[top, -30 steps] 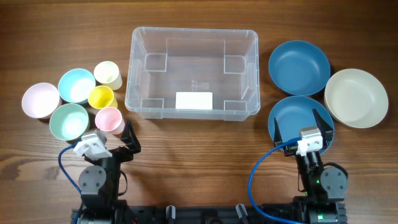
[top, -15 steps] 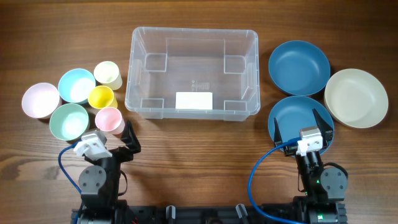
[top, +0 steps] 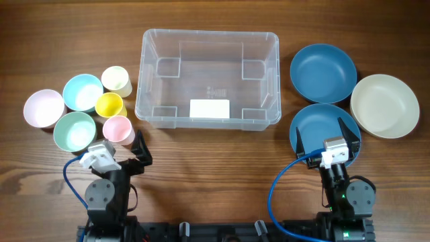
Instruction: Pack container
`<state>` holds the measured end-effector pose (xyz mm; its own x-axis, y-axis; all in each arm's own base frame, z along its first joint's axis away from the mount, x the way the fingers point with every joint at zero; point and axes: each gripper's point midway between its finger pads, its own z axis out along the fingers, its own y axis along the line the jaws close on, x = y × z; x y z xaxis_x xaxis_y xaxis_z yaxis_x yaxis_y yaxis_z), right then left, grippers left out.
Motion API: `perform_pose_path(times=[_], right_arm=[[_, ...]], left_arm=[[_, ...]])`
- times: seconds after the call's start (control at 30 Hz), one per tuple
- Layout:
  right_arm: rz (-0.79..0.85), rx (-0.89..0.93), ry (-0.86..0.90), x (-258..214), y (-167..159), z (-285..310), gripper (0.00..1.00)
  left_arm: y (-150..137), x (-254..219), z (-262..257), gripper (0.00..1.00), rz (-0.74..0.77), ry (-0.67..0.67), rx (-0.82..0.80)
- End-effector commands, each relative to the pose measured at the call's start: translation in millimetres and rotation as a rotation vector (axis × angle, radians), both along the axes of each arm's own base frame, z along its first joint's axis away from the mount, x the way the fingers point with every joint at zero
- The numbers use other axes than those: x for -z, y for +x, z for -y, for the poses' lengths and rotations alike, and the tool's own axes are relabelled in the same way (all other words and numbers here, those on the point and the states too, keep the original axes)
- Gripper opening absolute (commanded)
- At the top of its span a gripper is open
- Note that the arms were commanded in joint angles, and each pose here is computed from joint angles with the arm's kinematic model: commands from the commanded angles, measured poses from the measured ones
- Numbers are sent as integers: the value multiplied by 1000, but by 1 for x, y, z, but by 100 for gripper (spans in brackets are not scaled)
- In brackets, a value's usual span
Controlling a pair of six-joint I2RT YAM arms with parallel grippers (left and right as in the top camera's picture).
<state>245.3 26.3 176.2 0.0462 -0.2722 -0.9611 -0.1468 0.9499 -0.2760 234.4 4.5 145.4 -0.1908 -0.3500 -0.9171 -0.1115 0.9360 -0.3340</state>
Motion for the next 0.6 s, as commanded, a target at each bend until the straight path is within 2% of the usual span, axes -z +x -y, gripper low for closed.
perform_pose_path(times=[0.0,0.23,0.3,0.37,0.5,0.57], right_arm=[[0,-22,-9,0,0,-4,100],[0,-22,-9,0,0,-4,100],[0,-22,-9,0,0,-4,100],[0,-22,-9,0,0,-4,100],[0,-22,-9,0,0,-4,100],[0,-22,-8,0,0,-4,100]], left_arm=[[0,-6,32,100,31,-70,176],[-7,-18,66,100,67,-104,377],[-9,-25,68,100,84,-105,392],[-7,-34,54,100,80,-108,304],[-16,-61,-6,99,-19,-145,-67],[-23,-92,-36,99,-66,-84,-239]])
